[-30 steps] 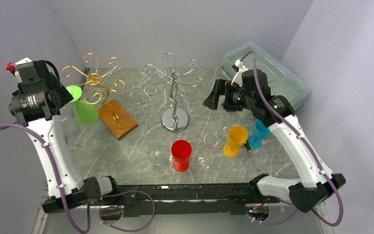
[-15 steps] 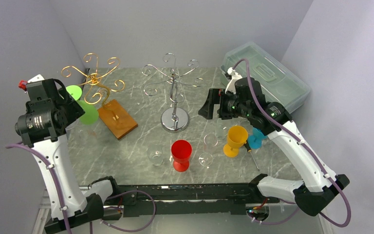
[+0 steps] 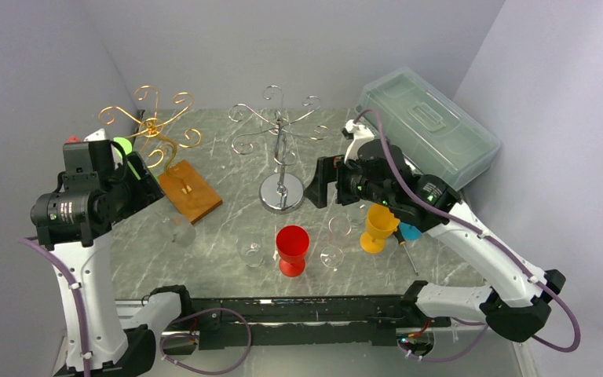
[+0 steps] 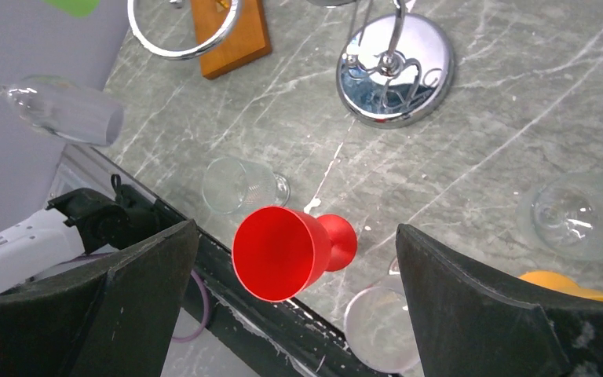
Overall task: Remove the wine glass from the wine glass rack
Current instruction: Place the wine glass at the center of the board.
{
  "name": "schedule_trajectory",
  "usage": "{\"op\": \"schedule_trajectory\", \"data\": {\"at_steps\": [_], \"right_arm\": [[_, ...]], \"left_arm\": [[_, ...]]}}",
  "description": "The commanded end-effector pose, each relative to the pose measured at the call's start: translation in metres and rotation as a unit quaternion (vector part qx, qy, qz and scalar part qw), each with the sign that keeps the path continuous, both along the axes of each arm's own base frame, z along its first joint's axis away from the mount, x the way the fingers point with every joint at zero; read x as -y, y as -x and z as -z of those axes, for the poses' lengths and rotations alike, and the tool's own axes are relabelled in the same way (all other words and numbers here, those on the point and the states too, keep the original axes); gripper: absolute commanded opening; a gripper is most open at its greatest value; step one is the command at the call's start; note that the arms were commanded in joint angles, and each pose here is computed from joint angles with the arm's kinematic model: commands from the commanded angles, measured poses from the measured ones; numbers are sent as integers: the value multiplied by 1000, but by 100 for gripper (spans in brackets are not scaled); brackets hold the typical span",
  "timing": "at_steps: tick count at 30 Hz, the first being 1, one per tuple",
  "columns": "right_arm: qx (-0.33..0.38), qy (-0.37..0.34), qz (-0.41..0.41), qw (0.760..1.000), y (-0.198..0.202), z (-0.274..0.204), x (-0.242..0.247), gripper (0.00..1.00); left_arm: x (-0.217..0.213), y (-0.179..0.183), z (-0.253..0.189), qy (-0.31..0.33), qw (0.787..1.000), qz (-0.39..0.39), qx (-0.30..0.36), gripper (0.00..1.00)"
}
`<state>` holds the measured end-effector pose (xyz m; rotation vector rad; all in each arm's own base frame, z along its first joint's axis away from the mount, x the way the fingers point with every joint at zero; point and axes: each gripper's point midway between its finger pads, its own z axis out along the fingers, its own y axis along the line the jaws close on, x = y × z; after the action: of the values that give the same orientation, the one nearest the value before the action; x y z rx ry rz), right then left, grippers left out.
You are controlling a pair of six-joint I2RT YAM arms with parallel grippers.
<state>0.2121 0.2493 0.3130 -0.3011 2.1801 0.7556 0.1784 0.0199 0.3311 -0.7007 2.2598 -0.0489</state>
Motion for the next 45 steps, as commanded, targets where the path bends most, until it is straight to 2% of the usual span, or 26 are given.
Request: {"op": "schedule_trajectory", "data": {"at_steps": [1,8,14,22,26,30,45], "right_arm": [[67,-25,-2,997,-4,-35,-21,100],[135,-46,-73,987,21,-60,-82,100],[224,-83,-139,961,47,-78,-146,98],[294,-93,-215,927,66,-71,-223,85],[329,-107,-226,911,75,-75,-244,78],[343,-111,-229,904,77,-74,-258,71],[344,-94,-211,910,67,-59,-292,63]], "left_arm": [[24,0,-9,34,998,44,14,37],[40,-3,-12,45,995,84,8,38],[55,-2,-4,59,991,117,-7,38],[65,-2,-16,71,988,138,1,39],[67,-1,-20,77,987,141,4,39],[68,0,-21,78,986,144,5,39],[74,6,-30,92,984,153,17,39]]}}
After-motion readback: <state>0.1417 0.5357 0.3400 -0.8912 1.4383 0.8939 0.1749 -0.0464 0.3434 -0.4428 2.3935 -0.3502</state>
